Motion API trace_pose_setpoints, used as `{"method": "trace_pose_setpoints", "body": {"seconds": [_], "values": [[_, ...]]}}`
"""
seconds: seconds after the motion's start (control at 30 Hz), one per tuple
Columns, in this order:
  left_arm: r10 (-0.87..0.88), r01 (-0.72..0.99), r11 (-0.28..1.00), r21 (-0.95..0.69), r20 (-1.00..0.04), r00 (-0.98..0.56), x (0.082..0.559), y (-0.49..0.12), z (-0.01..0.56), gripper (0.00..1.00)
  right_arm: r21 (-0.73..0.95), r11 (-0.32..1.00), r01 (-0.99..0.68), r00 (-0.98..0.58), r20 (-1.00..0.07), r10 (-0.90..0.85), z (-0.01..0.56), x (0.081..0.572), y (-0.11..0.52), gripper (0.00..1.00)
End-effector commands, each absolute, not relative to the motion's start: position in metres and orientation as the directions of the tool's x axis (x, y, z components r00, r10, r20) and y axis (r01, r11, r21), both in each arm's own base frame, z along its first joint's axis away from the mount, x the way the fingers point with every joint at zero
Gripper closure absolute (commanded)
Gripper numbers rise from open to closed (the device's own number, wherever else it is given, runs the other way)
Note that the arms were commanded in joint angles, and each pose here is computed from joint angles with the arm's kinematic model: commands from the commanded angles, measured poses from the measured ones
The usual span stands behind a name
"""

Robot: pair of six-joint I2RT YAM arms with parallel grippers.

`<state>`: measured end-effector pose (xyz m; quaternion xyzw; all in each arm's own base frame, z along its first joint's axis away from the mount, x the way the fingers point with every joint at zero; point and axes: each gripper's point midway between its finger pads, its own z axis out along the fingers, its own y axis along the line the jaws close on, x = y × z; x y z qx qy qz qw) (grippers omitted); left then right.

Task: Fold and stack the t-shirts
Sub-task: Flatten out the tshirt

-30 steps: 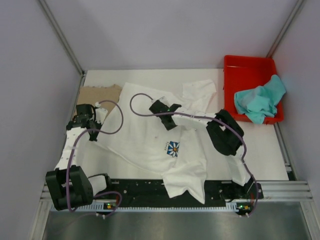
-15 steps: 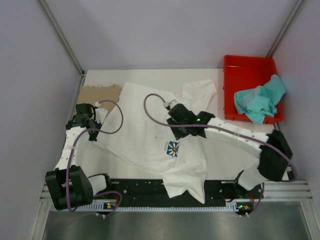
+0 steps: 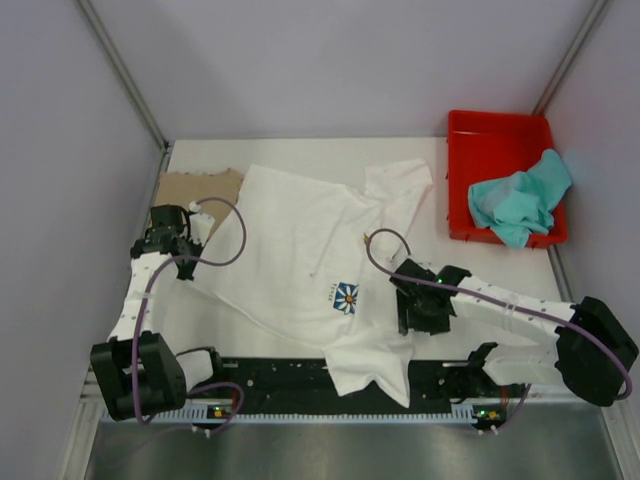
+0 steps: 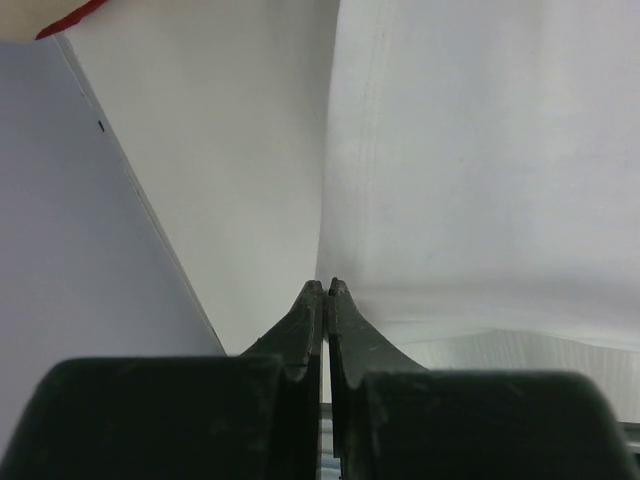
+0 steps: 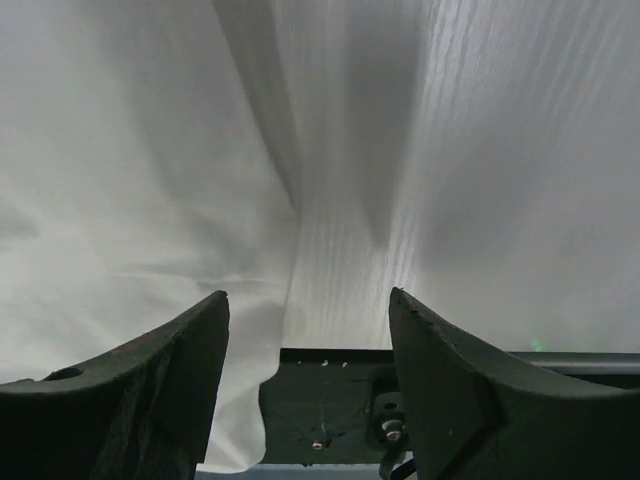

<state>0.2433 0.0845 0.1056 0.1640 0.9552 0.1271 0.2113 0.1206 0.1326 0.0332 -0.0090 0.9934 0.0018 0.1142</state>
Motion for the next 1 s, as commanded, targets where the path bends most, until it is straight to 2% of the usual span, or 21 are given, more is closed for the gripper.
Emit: {"method": "trace_pose_setpoints", "body": {"seconds": [0.0, 0.07, 0.2, 0.23, 0.27, 0.33, 0.37, 0.4, 0.5, 0.67, 0.87, 0.97], "values": [[0.363, 0.236, 0.915, 0.327, -0.413, -0.835, 0.253, 0.086, 0.124, 1.0, 0.192, 0.981, 0.039, -0.973, -0.216, 0.081, 0.027, 0.117, 0.169, 0.36], [0.359, 0.231, 0.916, 0.328, -0.416, -0.835, 0.254, 0.087, 0.125, 1.0, 0.238, 0.971, 0.039, -0.978, -0.189, 0.085, 0.016, 0.118, 0.184, 0.36], [0.36, 0.23, 0.915, 0.331, -0.413, -0.837, 0.253, 0.087, 0.126, 1.0, 0.174, 0.984, 0.027, -0.988, -0.143, 0.053, -0.005, 0.112, 0.18, 0.41], [0.361, 0.23, 0.914, 0.334, -0.411, -0.837, 0.253, 0.087, 0.126, 1.0, 0.165, 0.986, 0.024, -0.989, -0.139, 0.047, -0.007, 0.111, 0.179, 0.49], [0.362, 0.231, 0.913, 0.336, -0.41, -0.837, 0.253, 0.088, 0.126, 1.0, 0.167, 0.986, 0.024, -0.989, -0.142, 0.048, -0.007, 0.111, 0.178, 0.66], [0.361, 0.231, 0.914, 0.333, -0.409, -0.838, 0.254, 0.087, 0.126, 1.0, 0.238, 0.971, 0.016, -0.986, -0.157, 0.055, 0.003, 0.114, 0.19, 0.89], [0.359, 0.233, 0.916, 0.326, -0.411, -0.838, 0.253, 0.086, 0.127, 1.0, 0.285, 0.958, 0.012, -0.984, -0.168, 0.062, 0.01, 0.116, 0.197, 0.97], [0.36, 0.238, 0.918, 0.316, -0.416, -0.835, 0.254, 0.084, 0.128, 1.0, 0.336, 0.942, 0.017, -0.981, -0.178, 0.081, 0.021, 0.118, 0.203, 1.0], [0.356, 0.239, 0.923, 0.303, -0.427, -0.831, 0.255, 0.081, 0.133, 1.0, 0.444, 0.896, 0.034, -0.962, -0.228, 0.15, 0.051, 0.128, 0.208, 1.0], [0.363, 0.259, 0.925, 0.277, -0.445, -0.819, 0.256, 0.075, 0.138, 1.0, 0.466, 0.883, 0.053, -0.9, -0.361, 0.245, 0.09, 0.149, 0.179, 1.0], [0.365, 0.366, 0.924, 0.11, -0.542, -0.757, 0.256, 0.033, 0.157, 1.0, 0.456, 0.889, -0.048, -0.866, -0.463, 0.191, 0.143, 0.17, 0.179, 1.0], [0.366, 0.363, 0.924, 0.12, -0.551, -0.75, 0.253, 0.033, 0.172, 1.0, 0.422, 0.905, -0.046, -0.844, -0.502, 0.191, 0.164, 0.177, 0.164, 1.0]]}}
